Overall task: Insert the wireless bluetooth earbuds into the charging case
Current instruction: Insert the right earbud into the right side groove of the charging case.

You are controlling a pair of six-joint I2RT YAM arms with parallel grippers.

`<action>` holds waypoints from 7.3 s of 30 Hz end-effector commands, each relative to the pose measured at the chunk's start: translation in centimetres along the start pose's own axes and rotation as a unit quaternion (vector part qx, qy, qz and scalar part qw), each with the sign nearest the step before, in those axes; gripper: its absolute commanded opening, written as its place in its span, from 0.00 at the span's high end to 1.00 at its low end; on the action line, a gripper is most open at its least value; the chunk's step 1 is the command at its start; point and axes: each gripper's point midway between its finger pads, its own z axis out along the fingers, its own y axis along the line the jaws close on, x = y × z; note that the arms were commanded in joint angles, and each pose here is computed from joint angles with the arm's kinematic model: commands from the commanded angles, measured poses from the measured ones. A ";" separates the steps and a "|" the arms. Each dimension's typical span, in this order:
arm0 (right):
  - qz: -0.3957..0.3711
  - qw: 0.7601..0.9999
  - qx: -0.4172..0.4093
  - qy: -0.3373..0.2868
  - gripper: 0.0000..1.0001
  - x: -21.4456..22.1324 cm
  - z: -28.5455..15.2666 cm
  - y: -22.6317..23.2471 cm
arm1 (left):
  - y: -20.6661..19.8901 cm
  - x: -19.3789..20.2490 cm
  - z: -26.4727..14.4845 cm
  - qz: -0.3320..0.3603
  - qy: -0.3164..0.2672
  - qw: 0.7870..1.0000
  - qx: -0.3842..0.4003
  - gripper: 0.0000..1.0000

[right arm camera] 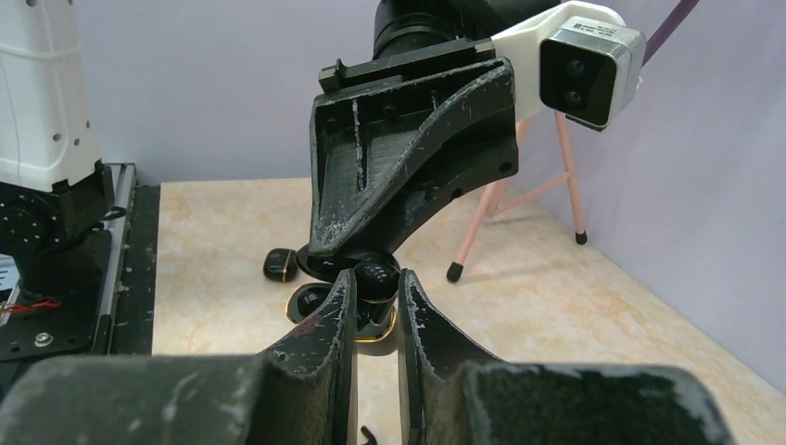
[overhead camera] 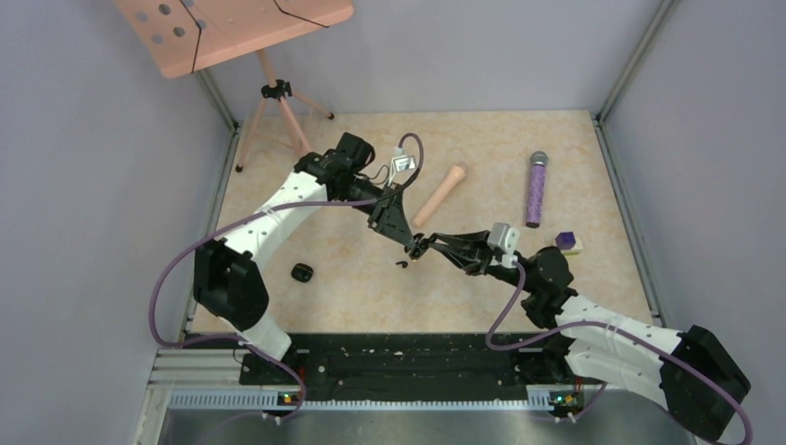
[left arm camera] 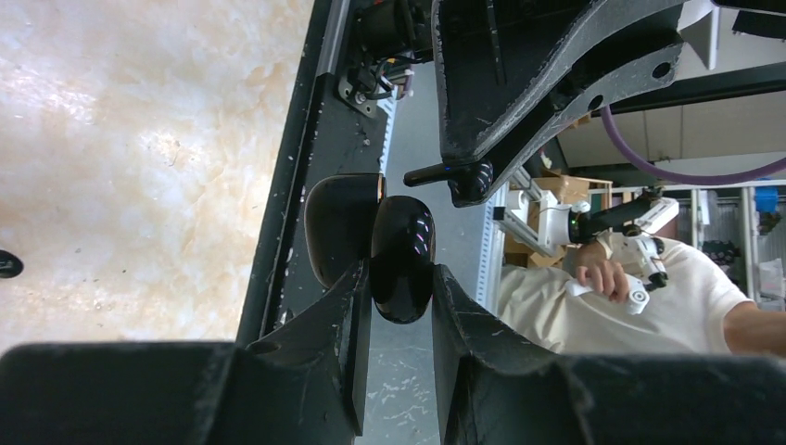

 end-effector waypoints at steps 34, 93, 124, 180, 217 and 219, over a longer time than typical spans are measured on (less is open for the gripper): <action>-0.041 0.997 -0.004 -0.069 1.00 -3.6 1.3 -0.3 | -4.7 -1.7 -1.0 -0.036 -0.005 0.991 0.131 1.00; -0.078 0.997 -0.018 -0.009 1.00 -0.8 0.2 0.9 | -6.6 -3.1 -2.6 -0.072 -0.007 0.977 0.198 1.00; -0.024 0.996 0.086 -0.022 1.00 -3.4 1.5 -3.1 | -2.8 -4.3 -2.2 -0.158 -0.022 0.960 0.229 1.00; -0.022 0.996 0.076 0.038 1.00 0.8 4.0 -3.8 | 0.5 -4.7 -3.6 -0.237 -0.057 0.945 0.218 1.00; -0.103 0.994 -0.001 0.030 1.00 1.9 2.3 -0.8 | -0.8 -5.0 -4.1 -0.245 -0.054 0.943 0.220 1.00; -0.101 0.994 -0.012 0.030 1.00 1.8 2.5 -0.4 | -1.0 -4.9 -4.1 -0.246 -0.053 0.943 0.219 1.00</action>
